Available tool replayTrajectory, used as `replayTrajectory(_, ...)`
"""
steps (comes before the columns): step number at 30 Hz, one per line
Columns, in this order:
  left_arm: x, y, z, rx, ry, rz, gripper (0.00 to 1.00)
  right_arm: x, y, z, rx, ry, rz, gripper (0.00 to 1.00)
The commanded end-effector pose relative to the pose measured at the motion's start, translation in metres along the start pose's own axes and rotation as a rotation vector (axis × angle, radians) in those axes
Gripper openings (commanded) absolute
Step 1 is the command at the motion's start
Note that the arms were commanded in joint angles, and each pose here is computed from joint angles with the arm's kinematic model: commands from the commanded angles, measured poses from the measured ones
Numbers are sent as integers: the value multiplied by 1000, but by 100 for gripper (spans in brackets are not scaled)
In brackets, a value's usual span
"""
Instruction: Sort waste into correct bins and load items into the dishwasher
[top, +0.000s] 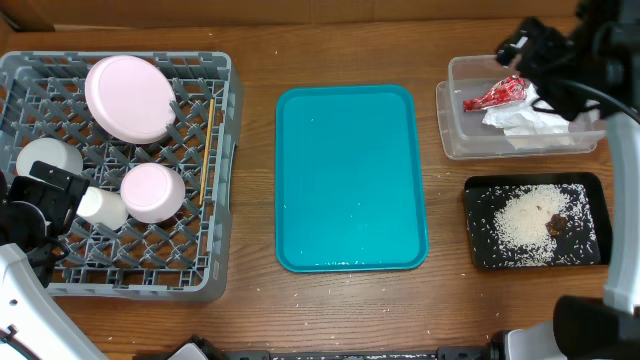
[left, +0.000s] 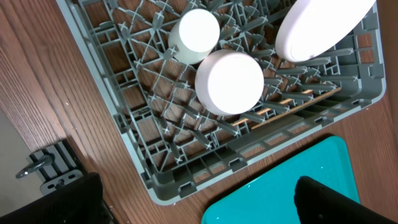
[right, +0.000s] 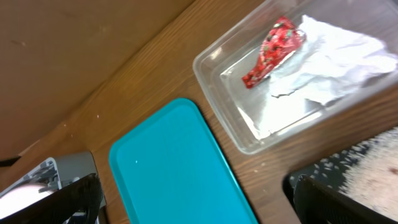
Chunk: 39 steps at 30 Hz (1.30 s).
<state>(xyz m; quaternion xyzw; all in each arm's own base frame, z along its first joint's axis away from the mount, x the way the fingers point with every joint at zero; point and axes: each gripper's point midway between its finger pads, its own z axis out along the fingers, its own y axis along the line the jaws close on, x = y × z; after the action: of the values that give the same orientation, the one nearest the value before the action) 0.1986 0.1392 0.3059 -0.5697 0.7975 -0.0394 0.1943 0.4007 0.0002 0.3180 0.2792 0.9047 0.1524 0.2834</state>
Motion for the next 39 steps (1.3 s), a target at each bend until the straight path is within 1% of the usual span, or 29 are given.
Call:
replayTrajectory(1,-3,1,-3,-3,-20,-16,100,-3,-9,-6,38,-16,-66,100)
replayTrajectory(4,-3,1,-3,-3,-20,-16,100,1,-32,-5,162,-8,-52,100)
replayTrajectory(8,-3,1,-3,-3,-20,-16,100,14,-61,-10,307,16,81,100)
replayTrajectory(12,-3,1,-3,-3,-19,-16,100,34,-73,-16,369,84,136,100)
replayTrajectory(15,-3,1,-3,-3,-20,-16,100,50,-82,-21,413,155,109,100)
replayTrajectory(17,-3,1,-3,-2,-19,-16,100,59,-78,-17,377,213,41,100)
replayTrajectory(19,-3,1,-3,-3,-19,-16,100,69,-75,-11,341,271,9,100)
replayTrajectory(24,-3,1,-3,-3,-19,-16,100,87,-81,2,347,347,15,100)
replayTrajectory(28,-3,1,-3,-3,-20,-16,100,89,-70,9,284,362,27,100)
replayTrajectory(31,-3,1,-3,-3,-20,-16,100,94,-49,12,159,400,14,100)
replayTrajectory(35,-3,1,-3,-3,-20,-16,100,113,-6,7,-103,499,-169,100)
replayTrajectory(39,-3,1,-3,-3,-20,-16,100,125,5,2,-129,514,-220,100)
